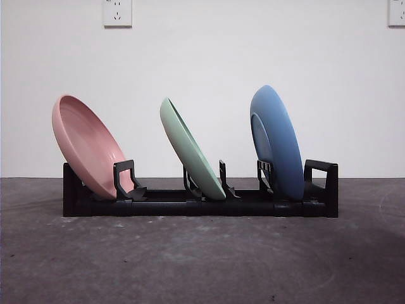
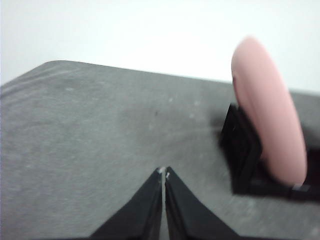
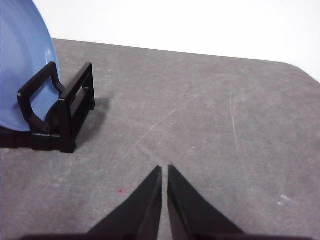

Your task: Place the plate

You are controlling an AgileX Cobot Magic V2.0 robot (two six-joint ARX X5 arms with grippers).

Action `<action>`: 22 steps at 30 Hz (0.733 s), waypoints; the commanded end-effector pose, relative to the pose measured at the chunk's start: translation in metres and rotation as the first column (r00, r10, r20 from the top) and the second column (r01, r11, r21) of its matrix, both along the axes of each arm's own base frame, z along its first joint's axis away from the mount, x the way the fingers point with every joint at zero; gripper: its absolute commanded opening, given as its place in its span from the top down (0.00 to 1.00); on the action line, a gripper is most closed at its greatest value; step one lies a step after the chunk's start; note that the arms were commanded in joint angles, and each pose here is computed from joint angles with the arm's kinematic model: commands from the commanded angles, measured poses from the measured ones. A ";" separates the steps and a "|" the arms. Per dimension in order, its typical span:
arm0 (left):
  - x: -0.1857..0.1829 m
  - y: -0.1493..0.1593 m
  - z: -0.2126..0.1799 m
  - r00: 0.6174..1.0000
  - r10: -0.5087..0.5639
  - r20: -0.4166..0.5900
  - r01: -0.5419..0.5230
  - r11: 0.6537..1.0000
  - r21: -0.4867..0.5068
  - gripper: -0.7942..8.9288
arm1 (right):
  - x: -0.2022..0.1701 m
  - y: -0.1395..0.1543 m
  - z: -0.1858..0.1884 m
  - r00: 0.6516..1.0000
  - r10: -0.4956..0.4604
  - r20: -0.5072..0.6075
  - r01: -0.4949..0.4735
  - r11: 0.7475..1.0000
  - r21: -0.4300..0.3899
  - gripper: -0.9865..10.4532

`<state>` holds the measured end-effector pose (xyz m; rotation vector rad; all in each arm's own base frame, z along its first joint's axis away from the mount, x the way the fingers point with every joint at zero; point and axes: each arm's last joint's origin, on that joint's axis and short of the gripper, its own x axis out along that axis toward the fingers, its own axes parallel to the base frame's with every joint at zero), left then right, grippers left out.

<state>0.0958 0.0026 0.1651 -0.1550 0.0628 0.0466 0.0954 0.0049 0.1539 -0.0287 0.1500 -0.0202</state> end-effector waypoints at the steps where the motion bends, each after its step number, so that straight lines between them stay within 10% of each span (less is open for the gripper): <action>1: 0.001 0.000 -0.003 1.000 0.008 0.023 -0.003 0.984 -0.179 0.91 | 0.001 0.000 -0.001 1.000 -0.016 0.014 0.015 0.994 0.106 0.90; 10: 0.000 -0.001 0.015 0.978 -0.017 0.210 0.100 0.914 -0.393 0.91 | 0.001 0.002 0.016 0.985 0.013 0.174 -0.088 0.900 0.427 0.90; 16: -0.004 -0.005 0.032 0.961 -0.129 0.246 0.242 0.823 -0.514 0.91 | -0.003 0.006 0.034 0.966 0.130 0.225 -0.226 0.846 0.483 0.90; 22: -0.016 -0.008 0.068 0.970 -0.224 0.098 0.244 0.845 -0.476 0.91 | -0.014 0.006 0.074 0.976 0.192 0.101 -0.217 0.865 0.452 0.90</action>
